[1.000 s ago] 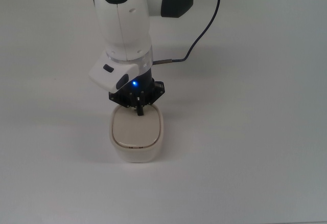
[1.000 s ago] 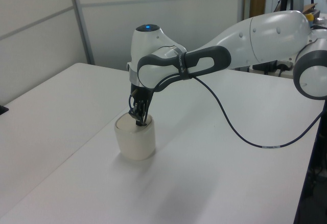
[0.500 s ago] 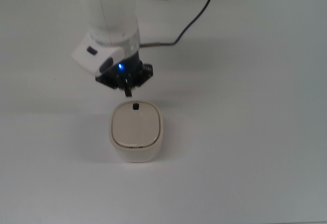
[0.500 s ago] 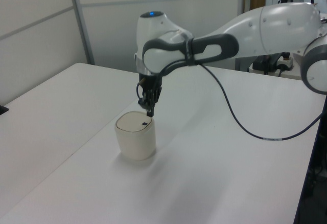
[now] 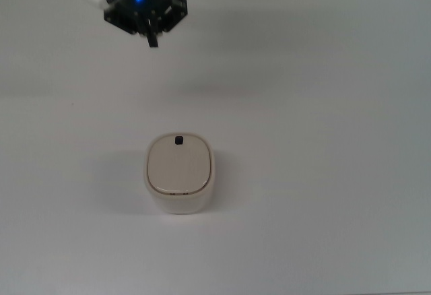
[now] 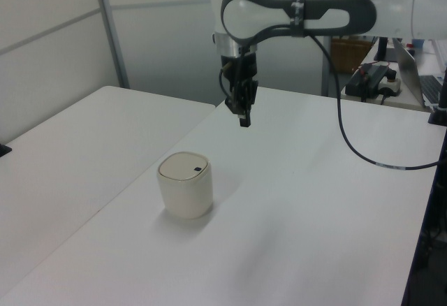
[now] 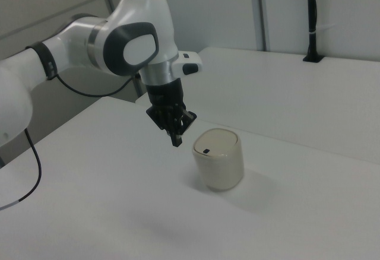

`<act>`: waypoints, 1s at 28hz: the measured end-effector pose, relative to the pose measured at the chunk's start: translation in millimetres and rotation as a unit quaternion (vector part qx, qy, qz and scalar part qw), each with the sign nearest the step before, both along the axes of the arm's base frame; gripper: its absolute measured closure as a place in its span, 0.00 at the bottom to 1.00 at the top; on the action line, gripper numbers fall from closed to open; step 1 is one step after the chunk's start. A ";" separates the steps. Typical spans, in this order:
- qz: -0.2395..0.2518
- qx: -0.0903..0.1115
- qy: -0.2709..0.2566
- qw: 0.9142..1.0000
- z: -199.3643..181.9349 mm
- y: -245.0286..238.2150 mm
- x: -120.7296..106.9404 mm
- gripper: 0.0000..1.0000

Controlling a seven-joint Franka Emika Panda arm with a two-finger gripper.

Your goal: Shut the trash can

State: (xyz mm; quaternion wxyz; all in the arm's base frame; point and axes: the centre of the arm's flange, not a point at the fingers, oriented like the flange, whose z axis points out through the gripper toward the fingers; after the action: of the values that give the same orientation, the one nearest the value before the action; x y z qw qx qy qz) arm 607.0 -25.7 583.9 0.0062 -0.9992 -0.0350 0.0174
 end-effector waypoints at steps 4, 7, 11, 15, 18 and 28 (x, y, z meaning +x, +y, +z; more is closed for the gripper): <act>-0.002 -0.011 0.000 1.000 6.8 -4.7 -5.3 0.78; -0.001 -0.023 0.002 1.000 5.6 -6.8 -5.5 0.66; 0.001 -0.033 0.005 0.999 3.0 -7.6 -5.8 0.52; 0.001 -0.034 0.006 0.999 2.7 -7.6 -5.8 0.39; 0.001 -0.034 0.006 0.999 2.7 -7.6 -5.8 0.27; -0.007 -0.034 0.004 0.999 4.4 -7.6 -6.4 0.00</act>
State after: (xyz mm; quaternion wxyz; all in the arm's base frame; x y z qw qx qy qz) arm 600.6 -33.3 588.3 -0.0278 -0.9990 -0.0274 0.0223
